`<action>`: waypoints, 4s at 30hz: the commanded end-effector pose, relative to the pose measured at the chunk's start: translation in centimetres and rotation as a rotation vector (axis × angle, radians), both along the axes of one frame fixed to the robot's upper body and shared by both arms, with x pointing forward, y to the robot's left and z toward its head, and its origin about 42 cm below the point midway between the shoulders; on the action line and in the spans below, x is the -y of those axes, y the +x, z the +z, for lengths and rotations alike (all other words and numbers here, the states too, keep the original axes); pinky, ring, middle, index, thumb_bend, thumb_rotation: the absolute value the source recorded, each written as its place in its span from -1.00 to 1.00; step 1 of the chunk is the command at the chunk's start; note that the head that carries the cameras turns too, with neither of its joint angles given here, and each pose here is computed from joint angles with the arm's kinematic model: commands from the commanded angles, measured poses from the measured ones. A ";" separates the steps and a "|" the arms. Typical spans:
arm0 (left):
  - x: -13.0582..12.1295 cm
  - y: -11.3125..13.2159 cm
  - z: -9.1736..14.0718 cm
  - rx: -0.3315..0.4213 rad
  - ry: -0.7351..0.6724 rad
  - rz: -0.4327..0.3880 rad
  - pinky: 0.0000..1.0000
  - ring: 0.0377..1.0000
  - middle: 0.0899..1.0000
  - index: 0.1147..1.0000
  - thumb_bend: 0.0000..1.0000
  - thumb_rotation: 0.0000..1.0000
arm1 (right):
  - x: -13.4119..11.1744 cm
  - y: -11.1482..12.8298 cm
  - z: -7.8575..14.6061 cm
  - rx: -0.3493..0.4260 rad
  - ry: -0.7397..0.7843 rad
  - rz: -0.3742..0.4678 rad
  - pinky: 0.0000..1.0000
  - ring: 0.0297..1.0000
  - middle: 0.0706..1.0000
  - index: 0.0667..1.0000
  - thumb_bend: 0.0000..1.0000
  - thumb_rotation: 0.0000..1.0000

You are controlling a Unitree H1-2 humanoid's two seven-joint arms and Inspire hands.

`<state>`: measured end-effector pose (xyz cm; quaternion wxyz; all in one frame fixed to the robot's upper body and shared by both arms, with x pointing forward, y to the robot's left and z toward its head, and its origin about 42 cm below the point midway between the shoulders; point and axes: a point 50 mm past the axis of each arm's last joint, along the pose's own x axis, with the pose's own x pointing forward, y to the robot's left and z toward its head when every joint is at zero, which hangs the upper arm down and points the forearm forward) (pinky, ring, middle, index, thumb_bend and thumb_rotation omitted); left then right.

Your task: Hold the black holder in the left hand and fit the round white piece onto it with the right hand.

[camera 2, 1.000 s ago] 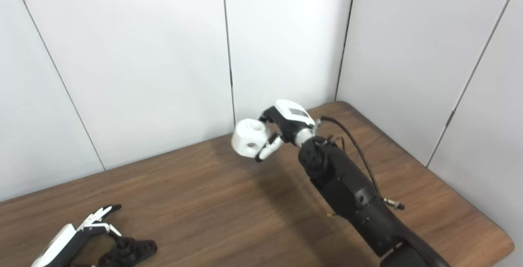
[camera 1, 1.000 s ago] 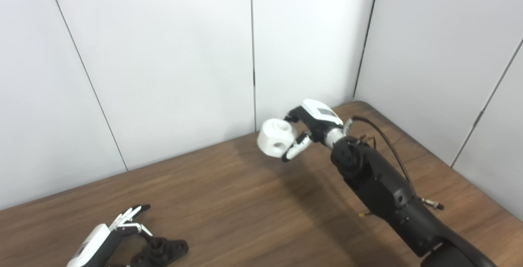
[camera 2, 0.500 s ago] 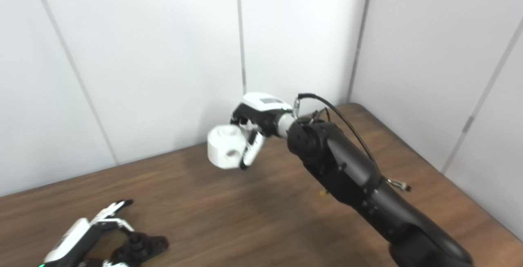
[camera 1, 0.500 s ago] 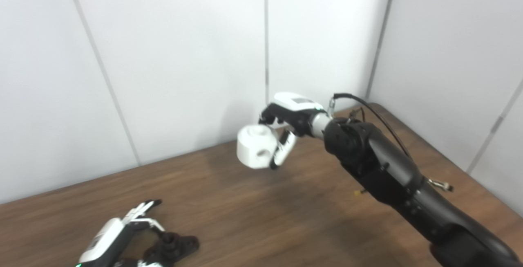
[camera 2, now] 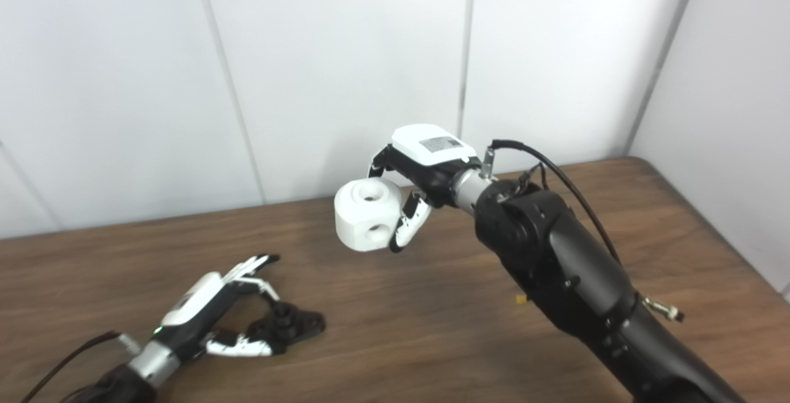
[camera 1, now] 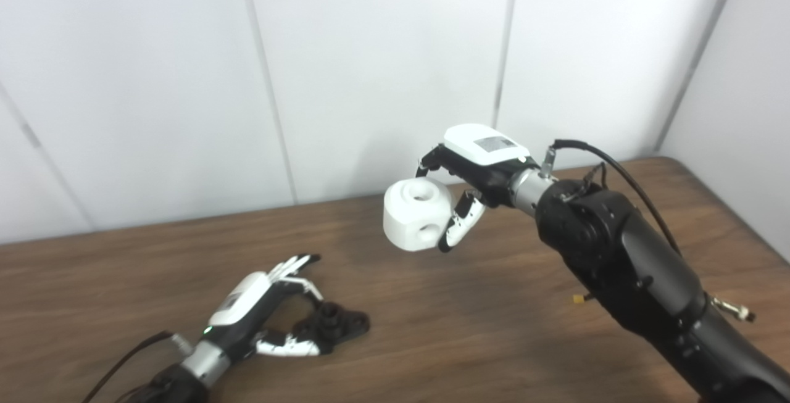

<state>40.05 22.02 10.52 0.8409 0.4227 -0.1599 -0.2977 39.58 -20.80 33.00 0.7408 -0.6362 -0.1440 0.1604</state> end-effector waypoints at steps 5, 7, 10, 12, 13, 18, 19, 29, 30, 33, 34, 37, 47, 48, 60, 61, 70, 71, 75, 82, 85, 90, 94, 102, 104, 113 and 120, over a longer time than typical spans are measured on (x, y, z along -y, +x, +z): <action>1.4 -3.5 -5.6 -0.195 0.175 -0.041 1.00 1.00 0.95 -0.17 0.05 -0.88 | -0.7 -0.5 0.9 0.135 0.002 0.049 0.28 0.50 0.45 -0.11 0.05 -0.72; 1.6 -3.5 -5.6 -0.198 0.175 -0.042 1.00 1.00 0.95 -0.17 0.05 -0.88 | -0.9 -0.6 0.6 0.139 0.009 0.056 0.29 0.51 0.45 -0.11 0.05 -0.73; 1.9 -3.4 -5.5 -0.198 0.178 -0.043 1.00 1.00 0.96 -0.17 0.05 -0.88 | -1.1 -0.7 0.4 0.147 0.015 0.073 0.30 0.50 0.45 -0.11 0.05 -0.73; 2.2 -3.3 -5.4 -0.198 0.173 -0.046 1.00 1.00 0.96 -0.17 0.05 -0.88 | -1.2 -0.8 0.2 0.149 0.023 0.090 0.29 0.50 0.44 -0.11 0.05 -0.73; 2.4 -3.3 -5.3 -0.197 0.172 -0.047 1.00 1.00 0.96 -0.17 0.05 -0.88 | -1.3 -0.8 0.1 0.150 0.027 0.100 0.28 0.50 0.44 -0.11 0.05 -0.73; 3.1 -3.1 -5.1 -0.199 0.167 -0.049 1.00 1.00 0.96 -0.17 0.05 -0.88 | -1.9 -0.7 -0.4 0.146 0.036 0.125 0.26 0.47 0.43 -0.11 0.05 -0.72; 3.2 -3.1 -5.1 -0.201 0.167 -0.048 1.00 1.00 0.96 -0.17 0.05 -0.88 | -2.0 -0.7 -0.5 0.143 0.037 0.127 0.27 0.48 0.43 -0.11 0.05 -0.72; 4.1 -2.9 -4.8 -0.203 0.165 -0.051 1.00 1.00 0.95 -0.17 0.05 -0.87 | -3.4 -0.1 -1.8 0.100 0.051 0.165 0.31 0.50 0.45 -0.11 0.05 -0.73; 4.2 -2.9 -4.8 -0.203 0.166 -0.052 1.00 1.00 0.95 -0.17 0.05 -0.87 | -3.6 0.0 -1.9 0.093 0.051 0.166 0.31 0.50 0.45 -0.11 0.05 -0.73; 4.4 -3.0 -4.8 -0.205 0.160 -0.053 1.00 1.00 0.96 -0.17 0.05 -0.87 | -4.1 0.2 -2.4 0.072 0.052 0.167 0.32 0.50 0.45 -0.11 0.05 -0.73; 4.5 -3.0 -4.7 -0.205 0.158 -0.054 1.00 1.00 0.95 -0.17 0.05 -0.87 | -4.2 0.3 -2.5 0.070 0.052 0.168 0.31 0.50 0.44 -0.11 0.05 -0.73; 4.7 -2.9 -4.8 -0.200 0.154 -0.059 1.00 1.00 0.96 -0.17 0.05 -0.87 | -4.5 0.4 -2.8 0.062 0.049 0.167 0.28 0.49 0.44 -0.11 0.05 -0.73; 5.3 -3.0 -4.8 -0.202 0.149 -0.070 1.00 1.00 0.96 -0.17 0.05 -0.87 | -5.7 1.3 -3.4 0.044 0.055 0.169 0.28 0.48 0.43 -0.11 0.05 -0.73; 5.4 -3.0 -4.8 -0.202 0.148 -0.072 1.00 1.00 0.96 -0.17 0.05 -0.87 | -5.9 1.3 -3.5 0.040 0.051 0.170 0.29 0.48 0.44 -0.11 0.05 -0.73; 6.0 -3.0 -4.8 -0.198 0.138 -0.082 1.00 1.00 0.95 -0.17 0.05 -0.87 | -7.6 1.1 -4.9 0.026 0.055 0.193 0.28 0.47 0.44 -0.12 0.05 -0.73; 6.0 -3.0 -4.8 -0.197 0.138 -0.083 1.00 1.00 0.95 -0.17 0.05 -0.87 | -7.6 1.1 -4.8 0.027 0.056 0.194 0.29 0.47 0.44 -0.12 0.05 -0.73; 5.9 -2.9 -4.7 -0.198 0.146 -0.083 1.00 1.00 0.95 -0.17 0.05 -0.88 | -8.5 0.9 -4.3 0.033 0.047 0.211 0.30 0.48 0.45 -0.12 0.05 -0.72; 5.9 -2.9 -4.6 -0.198 0.146 -0.083 1.00 1.00 0.95 -0.17 0.05 -0.88 | -8.6 0.9 -4.4 0.026 0.049 0.216 0.31 0.49 0.45 -0.12 0.05 -0.72; 5.7 -2.9 -4.4 -0.202 0.150 -0.079 1.00 1.00 0.95 -0.17 0.05 -0.88 | -8.6 0.8 -4.6 0.002 0.038 0.230 0.33 0.50 0.45 -0.11 0.05 -0.72; 5.3 -2.9 -4.1 -0.208 0.154 -0.073 1.00 1.00 0.95 -0.17 0.05 -0.88 | -8.0 0.8 -5.3 -0.022 -0.033 0.261 0.33 0.50 0.46 -0.12 0.05 -0.72; 5.2 -2.8 -4.0 -0.206 0.158 -0.075 1.00 1.00 0.96 -0.17 0.05 -0.88 | -7.5 0.8 -5.6 -0.035 -0.064 0.272 0.32 0.49 0.46 -0.12 0.05 -0.72; 5.0 -2.7 -4.0 -0.202 0.152 -0.072 1.00 1.00 0.95 -0.17 0.05 -0.88 | -7.0 0.8 -5.6 -0.051 -0.091 0.276 0.32 0.51 0.48 -0.12 0.05 -0.73; 4.9 -2.7 -3.9 -0.200 0.154 -0.073 1.00 1.00 0.96 -0.17 0.05 -0.87 | -6.8 0.7 -5.5 -0.044 -0.117 0.287 0.31 0.50 0.48 -0.12 0.05 -0.73; 5.0 -2.7 -3.8 -0.201 0.151 -0.071 1.00 1.00 0.96 -0.17 0.05 -0.88 | -6.4 0.6 -5.2 -0.039 -0.161 0.305 0.28 0.49 0.48 -0.12 0.05 -0.72; 5.1 -2.7 -3.8 -0.203 0.146 -0.069 1.00 1.00 0.95 -0.17 0.05 -0.88 | -6.4 0.6 -5.3 -0.050 -0.155 0.307 0.34 0.51 0.48 -0.11 0.05 -0.72; 5.5 -2.7 -3.8 -0.203 0.149 -0.069 1.00 1.00 0.96 -0.17 0.05 -0.87 | -7.2 0.6 -5.7 -0.054 -0.148 0.330 0.34 0.52 0.47 -0.12 0.05 -0.73; 5.7 -2.6 -3.8 -0.209 0.156 -0.066 1.00 1.00 0.95 -0.17 0.05 -0.88 | -8.4 0.4 -5.2 -0.018 -0.129 0.364 0.33 0.50 0.46 -0.12 0.05 -0.72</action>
